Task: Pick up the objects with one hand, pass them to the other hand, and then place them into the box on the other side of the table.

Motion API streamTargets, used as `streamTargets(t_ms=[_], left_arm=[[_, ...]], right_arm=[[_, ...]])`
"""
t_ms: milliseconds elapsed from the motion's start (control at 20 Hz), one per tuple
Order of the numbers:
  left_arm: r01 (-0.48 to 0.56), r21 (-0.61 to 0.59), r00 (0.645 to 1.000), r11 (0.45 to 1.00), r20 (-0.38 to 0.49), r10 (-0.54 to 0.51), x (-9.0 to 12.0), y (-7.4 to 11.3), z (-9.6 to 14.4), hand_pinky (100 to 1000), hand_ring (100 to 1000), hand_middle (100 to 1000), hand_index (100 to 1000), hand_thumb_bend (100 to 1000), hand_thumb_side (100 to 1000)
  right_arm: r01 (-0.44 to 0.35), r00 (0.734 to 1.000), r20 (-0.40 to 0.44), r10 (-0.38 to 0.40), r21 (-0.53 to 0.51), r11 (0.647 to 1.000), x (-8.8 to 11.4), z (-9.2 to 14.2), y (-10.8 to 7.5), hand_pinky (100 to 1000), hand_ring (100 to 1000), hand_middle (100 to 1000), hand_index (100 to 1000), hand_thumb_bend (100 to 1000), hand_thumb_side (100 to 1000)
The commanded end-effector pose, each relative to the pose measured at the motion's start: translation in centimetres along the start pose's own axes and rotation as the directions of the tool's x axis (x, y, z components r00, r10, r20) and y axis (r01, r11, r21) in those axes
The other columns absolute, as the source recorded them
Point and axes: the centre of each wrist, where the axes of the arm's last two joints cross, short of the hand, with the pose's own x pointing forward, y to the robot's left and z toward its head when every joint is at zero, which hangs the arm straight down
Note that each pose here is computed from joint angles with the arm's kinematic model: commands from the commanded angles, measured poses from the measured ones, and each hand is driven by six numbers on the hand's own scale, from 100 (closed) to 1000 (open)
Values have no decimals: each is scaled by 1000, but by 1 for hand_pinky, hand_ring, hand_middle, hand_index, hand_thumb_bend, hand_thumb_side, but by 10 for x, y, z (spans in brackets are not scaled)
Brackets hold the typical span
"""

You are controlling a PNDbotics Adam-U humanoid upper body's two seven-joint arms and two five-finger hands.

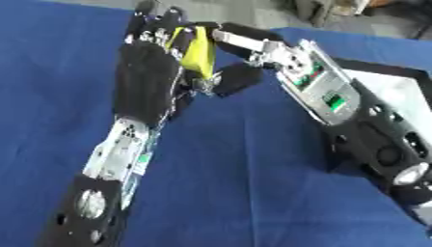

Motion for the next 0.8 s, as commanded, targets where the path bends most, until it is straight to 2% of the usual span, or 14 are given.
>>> streamTargets(t_ms=[50, 300, 350, 450, 600, 800], left_arm=[[-57, 44, 998, 997, 39, 56, 29, 9, -12, 852, 786, 632, 881, 756, 202], [-49, 33, 998, 998, 36, 47, 26, 8, -9, 864, 796, 645, 894, 735, 300], [-47, 27, 998, 998, 37, 46, 26, 7, -8, 865, 799, 648, 896, 722, 387], [-42, 12, 999, 999, 32, 41, 25, 5, -6, 869, 804, 653, 898, 756, 480], [-28, -3, 999, 1000, 24, 28, 24, 4, -5, 872, 810, 660, 902, 795, 481], [-12, -22, 1000, 1000, 19, 12, 23, 3, -3, 871, 812, 660, 898, 747, 399]], right_arm=[[-9, 1000, 23, 10, -7, 1000, 9, -2, -4, 1000, 1000, 1000, 1000, 100, 378], [-5, 1000, 14, 5, -14, 1000, 7, -1, -5, 1000, 1000, 1000, 1000, 100, 380], [-4, 1000, 14, 4, -16, 1000, 7, 0, -5, 1000, 1000, 1000, 1000, 100, 373], [-2, 1000, 14, 2, -21, 1000, 7, 0, -6, 1000, 1000, 1000, 1000, 100, 366], [2, 1000, 12, -1, -27, 1000, 7, 1, -8, 1000, 1000, 1000, 1000, 100, 361], [2, 1000, 9, -2, -32, 999, 7, 2, -8, 1000, 1000, 1000, 1000, 100, 354]])
